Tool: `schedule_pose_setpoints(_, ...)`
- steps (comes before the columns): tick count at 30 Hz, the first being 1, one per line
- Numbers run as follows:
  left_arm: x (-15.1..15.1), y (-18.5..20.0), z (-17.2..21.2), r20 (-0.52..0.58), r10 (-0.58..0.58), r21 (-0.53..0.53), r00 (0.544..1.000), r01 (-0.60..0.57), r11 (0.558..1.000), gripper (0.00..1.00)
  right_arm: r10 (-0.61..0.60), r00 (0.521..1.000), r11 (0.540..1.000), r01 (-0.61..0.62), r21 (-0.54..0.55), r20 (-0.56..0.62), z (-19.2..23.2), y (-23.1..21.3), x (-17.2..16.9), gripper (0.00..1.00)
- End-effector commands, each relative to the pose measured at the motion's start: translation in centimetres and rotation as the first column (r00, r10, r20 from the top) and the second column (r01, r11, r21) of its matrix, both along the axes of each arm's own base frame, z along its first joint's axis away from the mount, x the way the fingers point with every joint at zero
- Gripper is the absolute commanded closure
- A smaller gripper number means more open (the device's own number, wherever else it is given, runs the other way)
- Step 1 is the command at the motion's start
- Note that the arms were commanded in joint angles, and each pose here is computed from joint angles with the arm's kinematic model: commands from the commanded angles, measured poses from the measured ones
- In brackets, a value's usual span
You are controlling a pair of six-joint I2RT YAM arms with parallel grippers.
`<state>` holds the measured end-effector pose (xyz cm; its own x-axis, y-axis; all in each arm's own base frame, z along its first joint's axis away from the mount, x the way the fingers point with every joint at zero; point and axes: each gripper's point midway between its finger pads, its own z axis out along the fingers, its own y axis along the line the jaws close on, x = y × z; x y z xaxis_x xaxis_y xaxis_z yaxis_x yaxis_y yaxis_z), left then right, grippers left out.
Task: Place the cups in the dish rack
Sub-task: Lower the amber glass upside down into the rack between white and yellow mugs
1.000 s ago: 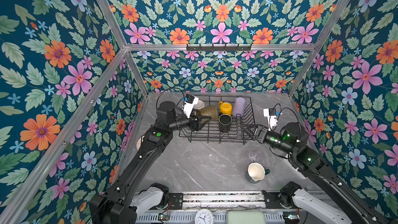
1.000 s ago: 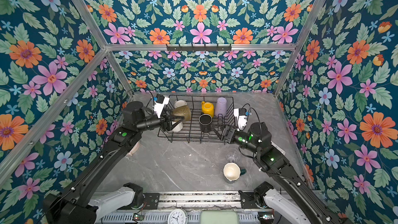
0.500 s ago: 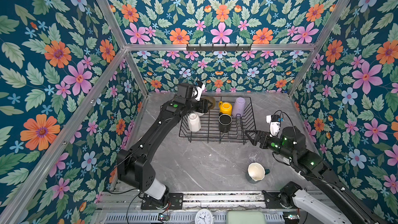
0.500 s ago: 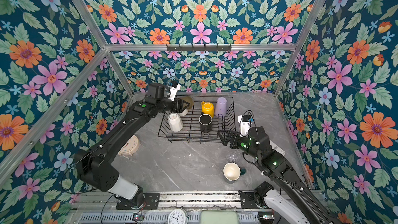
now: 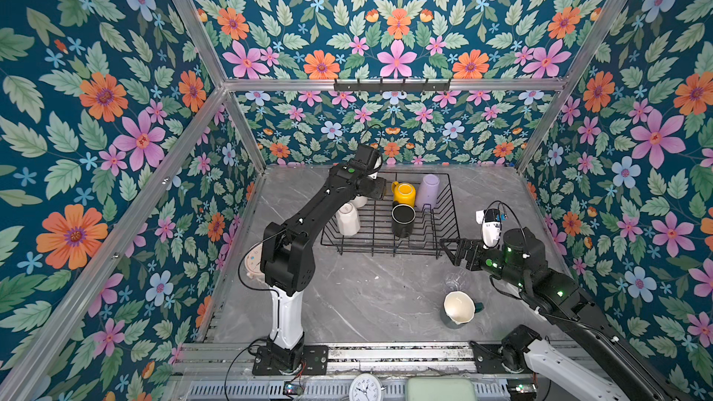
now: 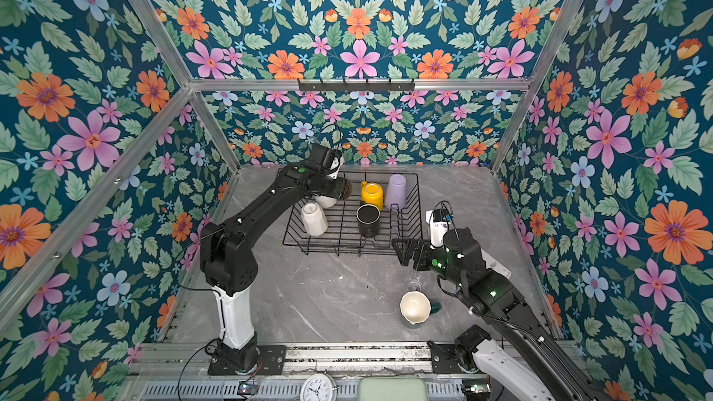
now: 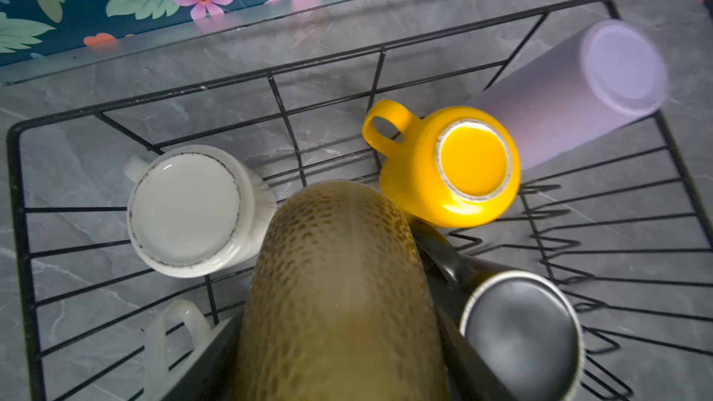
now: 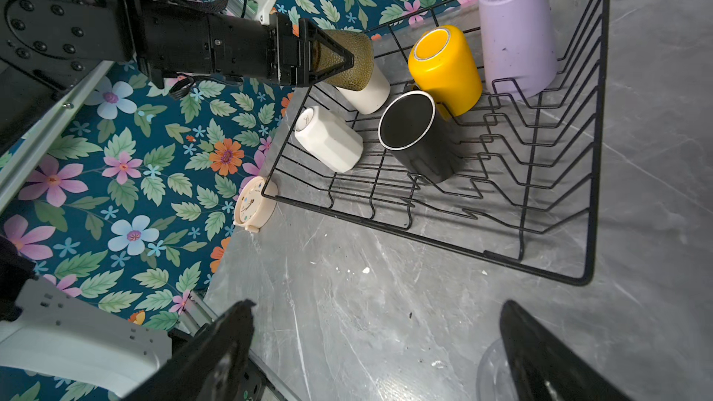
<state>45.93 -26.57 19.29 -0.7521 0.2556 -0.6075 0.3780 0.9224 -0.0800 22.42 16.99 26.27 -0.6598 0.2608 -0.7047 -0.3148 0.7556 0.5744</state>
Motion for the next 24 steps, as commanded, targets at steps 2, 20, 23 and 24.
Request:
schedule_pose_setpoints(2, 0.8, -0.1, -1.3, -0.012, 0.019, 0.057, 1.0, -0.018, 0.998, 1.0, 0.005, 1.0, 1.0, -0.005, -0.011, 0.022, 0.2, 0.0, 0.1, 0.01)
schedule_pose_setpoints(20, 3.5, -1.1, -8.3, -0.06, 0.061, 0.151, 0.996, -0.052, 0.987, 1.0, 0.01, 1.0, 1.0, -0.01, 0.023, -0.018, -1.0, 0.0, -0.7, 0.01)
schedule_pose_setpoints(23, 3.7, -1.2, -9.1, -0.069, 0.067, 0.148, 0.995, -0.056, 0.987, 0.96, 0.01, 1.0, 1.0, -0.01, 0.024, -0.023, -1.1, -0.1, -0.9, 0.01)
schedule_pose_setpoints(24, 3.7, -1.2, -9.2, -0.072, 0.069, 0.147, 0.995, -0.058, 0.987, 0.93, 0.009, 1.0, 1.0, -0.008, 0.026, -0.022, -1.0, -0.1, -0.9, 0.01)
